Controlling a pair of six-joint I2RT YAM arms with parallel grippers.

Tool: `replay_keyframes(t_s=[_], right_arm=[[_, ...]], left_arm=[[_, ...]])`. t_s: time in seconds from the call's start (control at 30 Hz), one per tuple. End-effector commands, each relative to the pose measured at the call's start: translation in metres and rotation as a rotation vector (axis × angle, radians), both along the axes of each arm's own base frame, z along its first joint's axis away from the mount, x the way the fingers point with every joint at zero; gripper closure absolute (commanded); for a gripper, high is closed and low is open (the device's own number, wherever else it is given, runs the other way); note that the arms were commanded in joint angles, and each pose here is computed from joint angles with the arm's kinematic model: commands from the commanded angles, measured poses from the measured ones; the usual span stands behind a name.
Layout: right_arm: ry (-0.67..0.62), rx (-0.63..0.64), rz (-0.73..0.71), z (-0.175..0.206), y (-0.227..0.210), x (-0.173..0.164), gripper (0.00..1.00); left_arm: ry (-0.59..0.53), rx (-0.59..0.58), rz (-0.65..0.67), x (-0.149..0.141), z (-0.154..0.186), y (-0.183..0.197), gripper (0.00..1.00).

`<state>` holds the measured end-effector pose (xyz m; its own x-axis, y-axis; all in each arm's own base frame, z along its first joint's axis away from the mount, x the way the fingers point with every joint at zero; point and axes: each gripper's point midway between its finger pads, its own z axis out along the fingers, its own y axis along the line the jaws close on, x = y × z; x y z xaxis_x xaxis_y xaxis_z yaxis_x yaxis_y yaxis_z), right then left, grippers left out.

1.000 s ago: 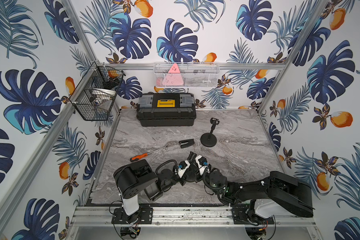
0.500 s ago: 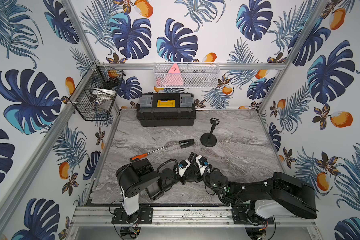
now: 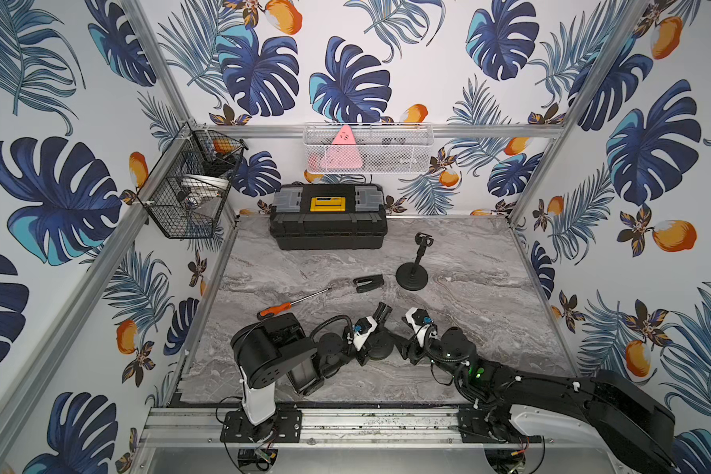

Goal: Assemble a microphone stand
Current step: Screw the microphone stand pole into the microphone stand base.

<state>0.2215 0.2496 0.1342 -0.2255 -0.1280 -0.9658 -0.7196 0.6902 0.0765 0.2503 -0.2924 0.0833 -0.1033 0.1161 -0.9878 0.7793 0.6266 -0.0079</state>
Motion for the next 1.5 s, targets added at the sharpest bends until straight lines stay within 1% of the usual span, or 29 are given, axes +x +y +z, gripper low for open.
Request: replay_keyframes(t_s=[0.0, 0.17, 0.23, 0.27, 0.3, 0.4, 0.47, 0.6, 0.8, 0.97, 1.07, 1.1, 1.13, 1.17, 1.33, 1.47], right_arm=[[0.017, 0.009, 0.237, -0.001, 0.013, -0.025, 0.34], [-0.038, -0.038, 0.374, -0.001, 0.018, -0.029, 0.31], [-0.063, -0.045, 0.391, 0.002, 0.019, -0.025, 0.27], [-0.069, -0.037, 0.375, 0.005, 0.019, -0.020, 0.19], [-0.068, -0.037, 0.384, 0.008, 0.020, -0.017, 0.17], [-0.058, -0.042, 0.421, 0.010, 0.024, -0.012, 0.15], [-0.066, -0.041, 0.447, 0.010, 0.024, -0.010, 0.16], [-0.054, -0.005, 0.528, 0.013, 0.020, -0.009, 0.22], [0.010, 0.011, 0.556, 0.007, 0.026, 0.005, 0.29], [0.032, 0.005, 0.627, 0.005, 0.033, 0.008, 0.35], [0.033, 0.005, 0.649, 0.004, 0.035, 0.009, 0.36], [0.030, 0.004, 0.652, 0.004, 0.035, 0.009, 0.38], [0.027, 0.007, 0.656, 0.004, 0.036, 0.009, 0.43], [0.024, 0.008, 0.658, 0.004, 0.036, 0.009, 0.46], [0.019, 0.020, 0.679, 0.006, 0.039, 0.011, 0.48], [0.007, 0.034, 0.728, 0.011, 0.041, 0.005, 0.50]], left_arm=[[-0.017, -0.013, -0.021, -0.001, 0.006, -0.003, 0.82], [-0.017, -0.016, -0.025, -0.002, 0.007, -0.004, 0.81], [-0.018, -0.016, -0.028, -0.003, 0.007, -0.004, 0.81], [-0.019, -0.015, -0.026, -0.003, 0.007, -0.004, 0.81], [-0.021, -0.011, -0.023, -0.002, 0.006, -0.003, 0.81], [-0.026, -0.005, -0.020, -0.003, 0.006, -0.001, 0.81], [-0.029, -0.004, -0.018, -0.003, 0.007, 0.000, 0.80], [-0.027, 0.000, -0.022, -0.003, 0.005, -0.001, 0.80], [-0.025, 0.001, -0.021, -0.004, 0.004, -0.001, 0.79], [-0.023, 0.005, -0.025, -0.004, 0.003, -0.001, 0.79], [-0.018, 0.008, -0.028, -0.005, 0.001, -0.001, 0.79], [-0.016, 0.006, -0.029, -0.005, 0.001, -0.001, 0.79], [-0.016, 0.005, -0.030, -0.005, 0.001, -0.002, 0.79], [-0.017, 0.005, -0.031, -0.005, 0.001, -0.001, 0.79], [-0.022, 0.005, -0.031, -0.006, 0.003, -0.001, 0.79], [-0.022, 0.002, -0.034, -0.005, 0.003, -0.002, 0.79]])
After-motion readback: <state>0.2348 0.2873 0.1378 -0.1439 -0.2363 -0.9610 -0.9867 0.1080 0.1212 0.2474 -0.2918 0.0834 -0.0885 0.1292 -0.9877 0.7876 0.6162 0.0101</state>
